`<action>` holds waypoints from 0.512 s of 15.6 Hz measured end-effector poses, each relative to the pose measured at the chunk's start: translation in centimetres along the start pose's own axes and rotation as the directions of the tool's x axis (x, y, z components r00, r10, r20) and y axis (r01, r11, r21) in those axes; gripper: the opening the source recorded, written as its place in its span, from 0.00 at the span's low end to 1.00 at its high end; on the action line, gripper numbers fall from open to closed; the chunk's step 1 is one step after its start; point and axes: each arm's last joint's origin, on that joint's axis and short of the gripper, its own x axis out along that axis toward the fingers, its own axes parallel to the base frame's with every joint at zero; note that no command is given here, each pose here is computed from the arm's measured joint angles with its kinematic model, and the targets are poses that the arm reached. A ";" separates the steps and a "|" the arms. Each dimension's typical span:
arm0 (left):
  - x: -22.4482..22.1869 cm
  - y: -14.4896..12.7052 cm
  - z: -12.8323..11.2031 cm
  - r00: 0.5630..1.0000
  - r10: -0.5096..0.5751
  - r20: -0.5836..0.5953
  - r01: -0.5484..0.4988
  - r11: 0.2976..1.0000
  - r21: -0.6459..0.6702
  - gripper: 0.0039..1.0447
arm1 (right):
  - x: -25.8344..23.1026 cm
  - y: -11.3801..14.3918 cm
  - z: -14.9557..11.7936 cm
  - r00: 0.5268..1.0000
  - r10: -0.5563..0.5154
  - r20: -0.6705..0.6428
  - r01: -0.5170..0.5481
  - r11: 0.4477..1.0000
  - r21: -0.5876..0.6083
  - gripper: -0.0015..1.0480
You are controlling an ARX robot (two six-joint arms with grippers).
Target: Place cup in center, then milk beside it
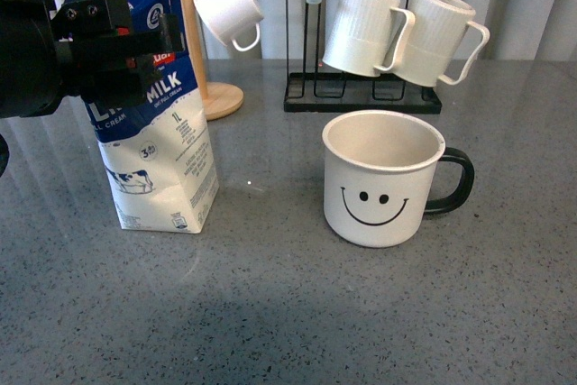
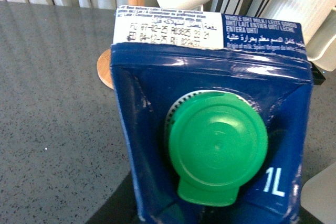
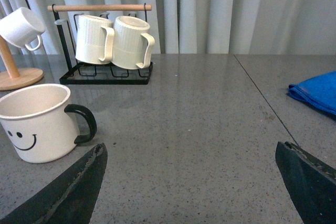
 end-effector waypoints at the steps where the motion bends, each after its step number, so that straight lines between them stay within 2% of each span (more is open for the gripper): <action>1: 0.0 -0.2 0.0 1.000 0.002 0.004 -0.002 1.000 0.003 0.26 | 0.0 0.0 0.0 1.000 0.000 0.000 0.000 1.000 0.000 0.94; 3: -0.1 -0.3 0.0 1.000 0.014 0.007 -0.014 1.000 0.004 0.10 | 0.0 0.0 0.0 1.000 0.000 0.000 0.000 1.000 0.000 0.94; 4: -0.2 -0.5 0.1 1.000 0.015 0.011 -0.015 1.000 0.003 0.05 | 0.0 0.0 0.0 1.000 0.000 0.000 0.000 1.000 0.000 0.94; 8: -1.8 -2.1 1.1 0.998 0.028 0.061 -0.028 1.000 -0.012 0.03 | 0.0 0.0 0.0 1.000 0.000 0.000 0.000 1.000 0.000 0.94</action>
